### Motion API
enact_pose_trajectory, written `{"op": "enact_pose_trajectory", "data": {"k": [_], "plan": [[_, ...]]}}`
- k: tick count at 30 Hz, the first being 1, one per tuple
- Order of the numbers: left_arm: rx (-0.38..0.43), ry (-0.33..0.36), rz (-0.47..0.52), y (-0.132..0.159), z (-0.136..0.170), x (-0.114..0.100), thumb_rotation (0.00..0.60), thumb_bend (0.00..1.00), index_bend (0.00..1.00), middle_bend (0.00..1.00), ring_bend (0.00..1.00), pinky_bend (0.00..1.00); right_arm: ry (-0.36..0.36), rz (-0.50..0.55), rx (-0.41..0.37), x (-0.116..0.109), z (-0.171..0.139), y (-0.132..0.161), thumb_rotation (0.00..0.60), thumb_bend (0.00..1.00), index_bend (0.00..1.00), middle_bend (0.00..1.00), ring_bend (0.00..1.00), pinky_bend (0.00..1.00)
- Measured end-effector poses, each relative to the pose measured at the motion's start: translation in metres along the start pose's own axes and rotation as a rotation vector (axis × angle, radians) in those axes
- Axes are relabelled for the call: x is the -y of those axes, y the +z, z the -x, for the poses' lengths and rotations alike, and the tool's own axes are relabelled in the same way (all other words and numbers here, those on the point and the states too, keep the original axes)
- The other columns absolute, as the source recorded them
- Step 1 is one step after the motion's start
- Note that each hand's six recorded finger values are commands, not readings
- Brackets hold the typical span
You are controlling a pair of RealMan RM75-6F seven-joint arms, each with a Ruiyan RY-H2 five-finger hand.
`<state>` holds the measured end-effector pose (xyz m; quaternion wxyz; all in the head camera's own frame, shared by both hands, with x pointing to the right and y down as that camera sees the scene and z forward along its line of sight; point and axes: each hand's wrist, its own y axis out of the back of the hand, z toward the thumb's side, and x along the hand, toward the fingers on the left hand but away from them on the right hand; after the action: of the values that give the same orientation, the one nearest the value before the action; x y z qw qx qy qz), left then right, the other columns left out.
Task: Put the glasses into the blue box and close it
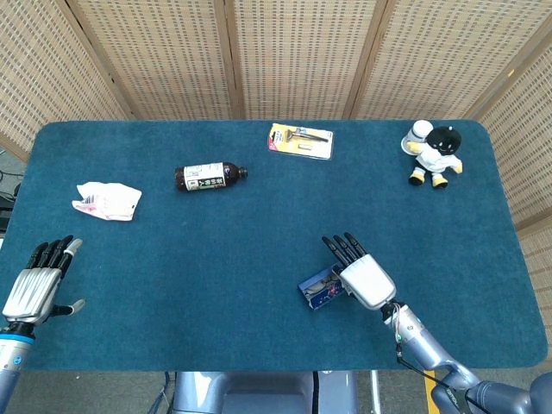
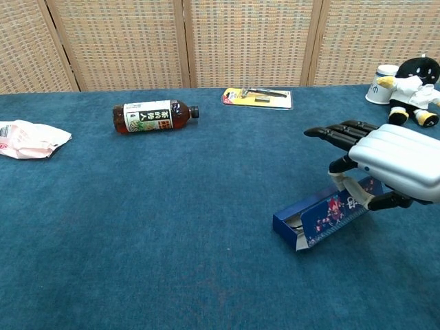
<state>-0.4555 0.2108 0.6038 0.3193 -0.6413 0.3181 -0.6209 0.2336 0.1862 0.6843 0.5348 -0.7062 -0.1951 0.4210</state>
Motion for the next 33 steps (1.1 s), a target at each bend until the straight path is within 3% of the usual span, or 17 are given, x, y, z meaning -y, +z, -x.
{"op": "enact_pose_trajectory", "data": {"k": [23, 25, 30, 33], "plan": [[-0.01, -0.008, 0.002, -0.002, -0.003, 0.001, 0.6, 0.0, 0.0, 0.0, 0.0, 0.0, 0.102, -0.092, 0.032, 0.017, 0.046, 0.0, 0.6, 0.67, 0.68, 0.0, 0.0, 0.06], [-0.01, -0.009, 0.002, -0.002, -0.003, 0.001, 0.6, 0.0, 0.0, 0.0, 0.0, 0.0, 0.104, -0.091, 0.032, 0.018, 0.046, 0.0, 0.6, 0.63, 0.65, 0.0, 0.0, 0.06], [-0.009, -0.009, 0.001, -0.002, -0.003, 0.001, 0.6, 0.0, 0.0, 0.0, 0.0, 0.0, 0.109, -0.089, 0.029, 0.02, 0.044, 0.0, 0.6, 0.26, 0.39, 0.0, 0.0, 0.06], [-0.007, -0.01, 0.001, -0.002, -0.002, 0.001, 0.6, 0.0, 0.0, 0.0, 0.0, 0.0, 0.107, -0.088, 0.028, 0.02, 0.044, 0.0, 0.6, 0.19, 0.29, 0.0, 0.0, 0.06]]}}
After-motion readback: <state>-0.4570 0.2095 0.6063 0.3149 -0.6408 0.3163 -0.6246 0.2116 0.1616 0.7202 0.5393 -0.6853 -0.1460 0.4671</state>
